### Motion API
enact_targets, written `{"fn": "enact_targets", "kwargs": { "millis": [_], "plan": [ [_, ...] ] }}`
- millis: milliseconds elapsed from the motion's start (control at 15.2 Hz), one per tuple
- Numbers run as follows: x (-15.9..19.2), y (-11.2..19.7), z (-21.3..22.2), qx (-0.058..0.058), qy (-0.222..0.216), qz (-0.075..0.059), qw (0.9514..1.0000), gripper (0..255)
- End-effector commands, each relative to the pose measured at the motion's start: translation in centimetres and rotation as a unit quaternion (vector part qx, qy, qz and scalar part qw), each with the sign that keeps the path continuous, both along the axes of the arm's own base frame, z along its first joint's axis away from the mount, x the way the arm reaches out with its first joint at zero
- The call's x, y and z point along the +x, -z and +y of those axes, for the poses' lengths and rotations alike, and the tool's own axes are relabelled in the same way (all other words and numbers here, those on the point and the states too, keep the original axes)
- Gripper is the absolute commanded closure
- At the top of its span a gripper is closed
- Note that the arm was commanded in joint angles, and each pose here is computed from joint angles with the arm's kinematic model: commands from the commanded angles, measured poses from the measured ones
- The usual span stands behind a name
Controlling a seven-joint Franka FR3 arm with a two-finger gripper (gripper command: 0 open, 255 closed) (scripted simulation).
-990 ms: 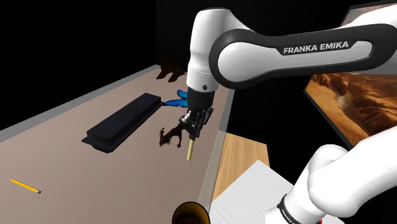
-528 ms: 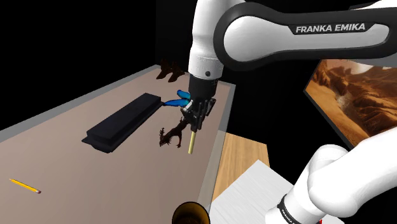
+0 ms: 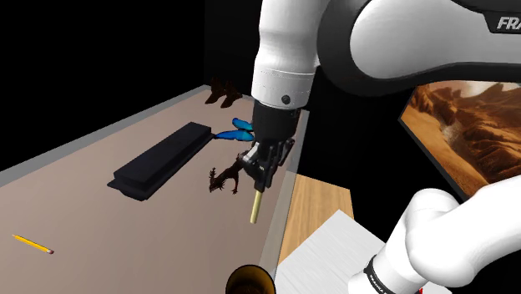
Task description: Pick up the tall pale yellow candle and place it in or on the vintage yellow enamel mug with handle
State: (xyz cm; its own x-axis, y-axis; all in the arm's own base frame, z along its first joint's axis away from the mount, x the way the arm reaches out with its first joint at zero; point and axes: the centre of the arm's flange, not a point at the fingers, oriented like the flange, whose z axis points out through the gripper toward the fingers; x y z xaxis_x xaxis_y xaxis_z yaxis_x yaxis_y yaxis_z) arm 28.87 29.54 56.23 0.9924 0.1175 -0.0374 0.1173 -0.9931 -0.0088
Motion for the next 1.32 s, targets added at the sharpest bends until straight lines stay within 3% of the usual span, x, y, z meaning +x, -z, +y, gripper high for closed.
{"fn": "enact_targets", "kwargs": {
  "millis": [0, 396, 1254],
  "plan": [
    [-2.0, -0.6, 1.7, 0.0, 0.0, 0.0, 1.0, 255],
    [-8.6, -2.7, 6.8, 0.0, 0.0, 0.0, 1.0, 255],
    [-8.6, 4.2, 6.8, 0.0, 0.0, 0.0, 1.0, 255]
  ]
}}
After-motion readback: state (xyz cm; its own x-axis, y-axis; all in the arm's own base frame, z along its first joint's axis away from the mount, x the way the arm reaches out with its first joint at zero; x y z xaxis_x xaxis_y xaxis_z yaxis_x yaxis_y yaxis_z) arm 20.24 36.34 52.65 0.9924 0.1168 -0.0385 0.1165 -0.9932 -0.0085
